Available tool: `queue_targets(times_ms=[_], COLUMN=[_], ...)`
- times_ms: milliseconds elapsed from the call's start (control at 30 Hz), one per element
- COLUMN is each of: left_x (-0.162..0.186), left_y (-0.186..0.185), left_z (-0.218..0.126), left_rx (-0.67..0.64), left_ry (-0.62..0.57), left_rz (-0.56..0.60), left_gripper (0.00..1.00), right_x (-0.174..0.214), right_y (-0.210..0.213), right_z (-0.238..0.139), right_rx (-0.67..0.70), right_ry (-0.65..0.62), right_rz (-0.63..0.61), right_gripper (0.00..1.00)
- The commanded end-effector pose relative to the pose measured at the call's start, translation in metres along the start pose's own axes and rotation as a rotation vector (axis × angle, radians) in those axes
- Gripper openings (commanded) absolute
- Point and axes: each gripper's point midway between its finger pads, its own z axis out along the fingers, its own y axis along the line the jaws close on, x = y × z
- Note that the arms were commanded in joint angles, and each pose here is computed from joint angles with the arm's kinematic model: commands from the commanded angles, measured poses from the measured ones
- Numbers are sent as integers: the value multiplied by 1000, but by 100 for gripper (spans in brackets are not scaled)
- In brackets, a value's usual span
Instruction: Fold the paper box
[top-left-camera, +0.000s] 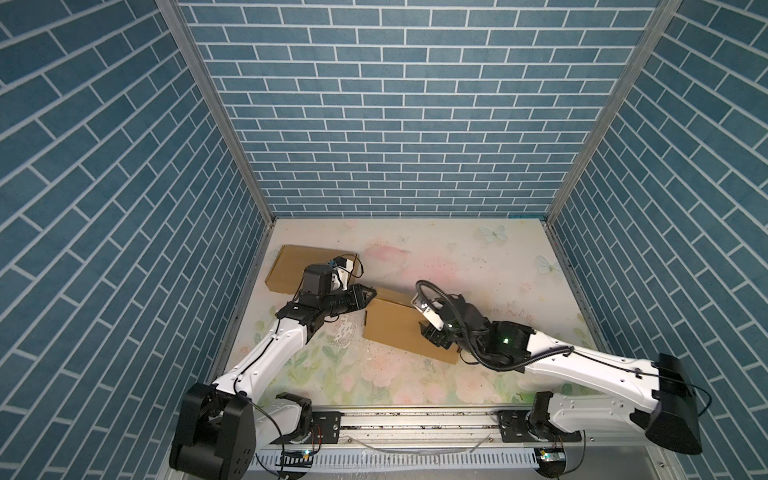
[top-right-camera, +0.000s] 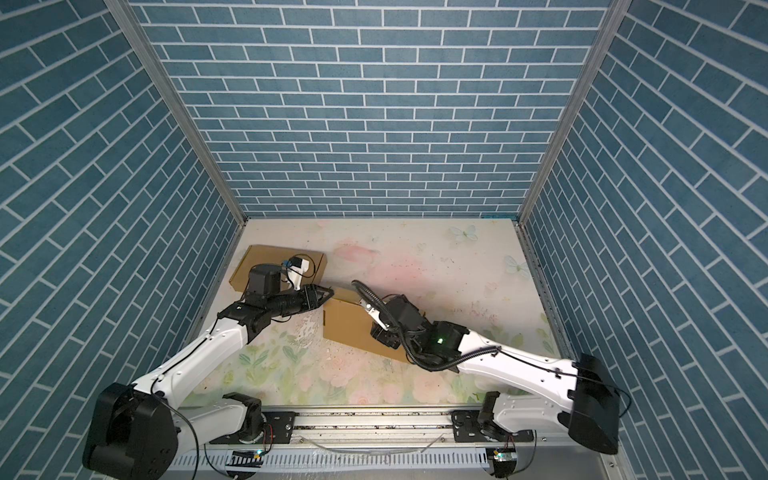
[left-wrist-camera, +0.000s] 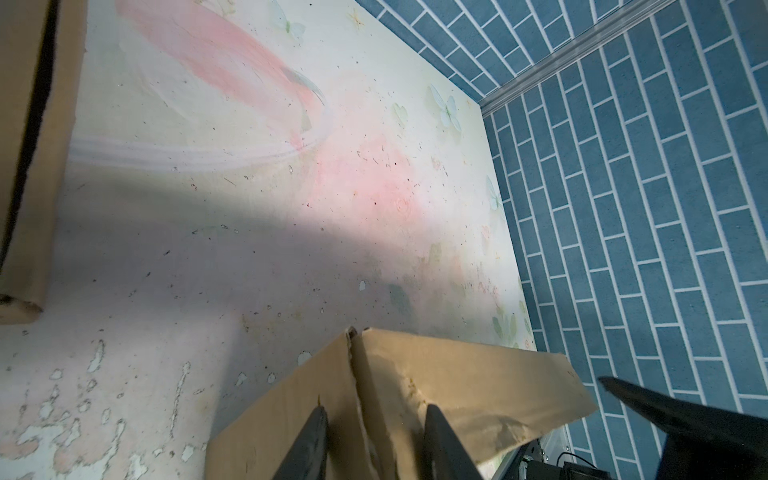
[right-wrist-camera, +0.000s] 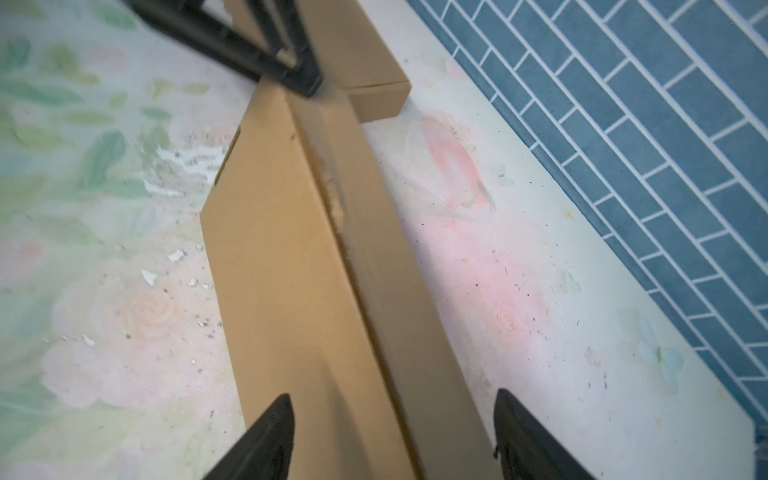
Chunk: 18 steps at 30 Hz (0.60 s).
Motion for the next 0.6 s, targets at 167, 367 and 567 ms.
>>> queue_targets(times_ms=[167,367,567], left_x=[24,25,28], left_y=[22,21,21], left_z=[0,-2,-3], left_rx=[-71,-64,-62], left_ry=[43,32,30], left_rz=[-48,-53,-56], left_gripper=[39,39,39], right_x=[49,92,80], right_y=[-74,-70,-55], right_z=[-42,-57,-48], right_rx=[135,88,-56], right_ry=[129,289,199], right_rz=[822,1230,1493], right_gripper=[65,66,63])
